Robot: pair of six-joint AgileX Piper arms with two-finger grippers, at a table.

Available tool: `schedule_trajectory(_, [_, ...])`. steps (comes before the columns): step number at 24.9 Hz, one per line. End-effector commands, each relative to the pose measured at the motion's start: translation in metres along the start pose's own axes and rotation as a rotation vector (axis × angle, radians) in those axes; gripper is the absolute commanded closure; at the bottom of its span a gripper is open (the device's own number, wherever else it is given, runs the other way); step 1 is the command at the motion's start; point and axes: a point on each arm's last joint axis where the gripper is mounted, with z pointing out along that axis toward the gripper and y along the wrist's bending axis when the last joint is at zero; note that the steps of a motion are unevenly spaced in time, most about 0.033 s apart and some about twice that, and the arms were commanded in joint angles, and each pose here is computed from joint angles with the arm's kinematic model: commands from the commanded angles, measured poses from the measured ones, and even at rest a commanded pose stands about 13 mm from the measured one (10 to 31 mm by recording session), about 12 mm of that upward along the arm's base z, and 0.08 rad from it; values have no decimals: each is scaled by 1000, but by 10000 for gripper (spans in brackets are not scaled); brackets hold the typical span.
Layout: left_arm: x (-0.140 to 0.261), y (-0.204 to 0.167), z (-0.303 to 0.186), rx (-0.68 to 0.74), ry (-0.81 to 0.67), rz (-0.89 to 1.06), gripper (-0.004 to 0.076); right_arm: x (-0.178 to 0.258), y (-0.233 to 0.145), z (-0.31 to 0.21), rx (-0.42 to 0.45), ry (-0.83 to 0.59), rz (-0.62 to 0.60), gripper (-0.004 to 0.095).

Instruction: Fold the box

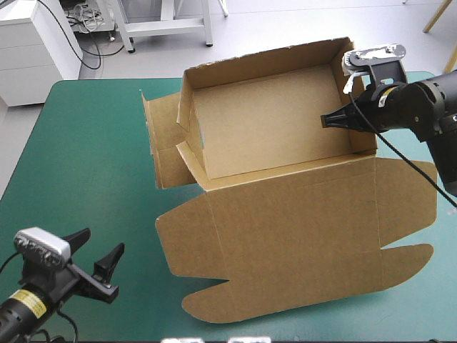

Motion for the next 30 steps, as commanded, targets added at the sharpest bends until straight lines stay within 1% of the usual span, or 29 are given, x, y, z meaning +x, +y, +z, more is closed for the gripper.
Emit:
schedule_trajectory(1, [-41,2,13,-31,-51,33,219,-8,-1,-26,-10,-132,9,929])
schedule_trajectory(5, [-81,2,34,-57,-17,63,220,-8,-1,-26,-10,-132,7,929])
schedule_trajectory(11, [-137,0,64,-60,-3,38,230,-8,-1,-26,-8,-132,-13,929])
schedule_trajectory(14, [-163,1,77,-84,61,44,230,-8,-1,-26,-8,-132,-23,929])
schedule_trajectory(16, [-177,6,83,-126,114,49,230,-8,-1,-26,-7,-132,-25,929])
schedule_trajectory(18, [-194,21,84,-206,159,16,230,-8,-2,-26,-6,-132,-28,930])
schedule_trajectory(19, [-204,41,81,-286,161,-35,230,-8,-2,-26,-6,-132,-28,930])
schedule_trajectory(20, [-207,48,79,-313,157,-56,230,-8,-2,-26,-6,-132,-28,929])
schedule_trajectory(21, [-211,64,75,-345,153,-92,230,-8,-2,-26,-6,-132,-28,930])
schedule_trajectory(22, [-211,72,74,-348,157,-102,230,-8,-2,-26,-6,-132,-28,930])
schedule_trajectory(24, [-206,87,79,-326,187,-121,230,-8,-2,-26,-6,-132,-28,929])
schedule_trajectory(25, [-197,106,87,-285,241,-152,230,-8,-2,-26,-6,-132,-28,929])
schedule_trajectory(26, [-191,117,94,-253,272,-180,230,-8,-2,-26,-6,-132,-28,930])
schedule_trajectory(27, [-181,135,107,-184,314,-247,230,-8,-2,-26,-6,-132,-28,930])
schedule_trajectory(28, [-174,145,115,-142,326,-286,230,-8,-2,-26,-6,-132,-28,930])
schedule_trajectory(29, [-162,160,132,-54,326,-360,230,-8,-2,-26,-6,-132,-28,929])
schedule_trajectory(30, [-155,165,141,-9,320,-391,230,-8,-2,-26,-6,-132,-28,930])
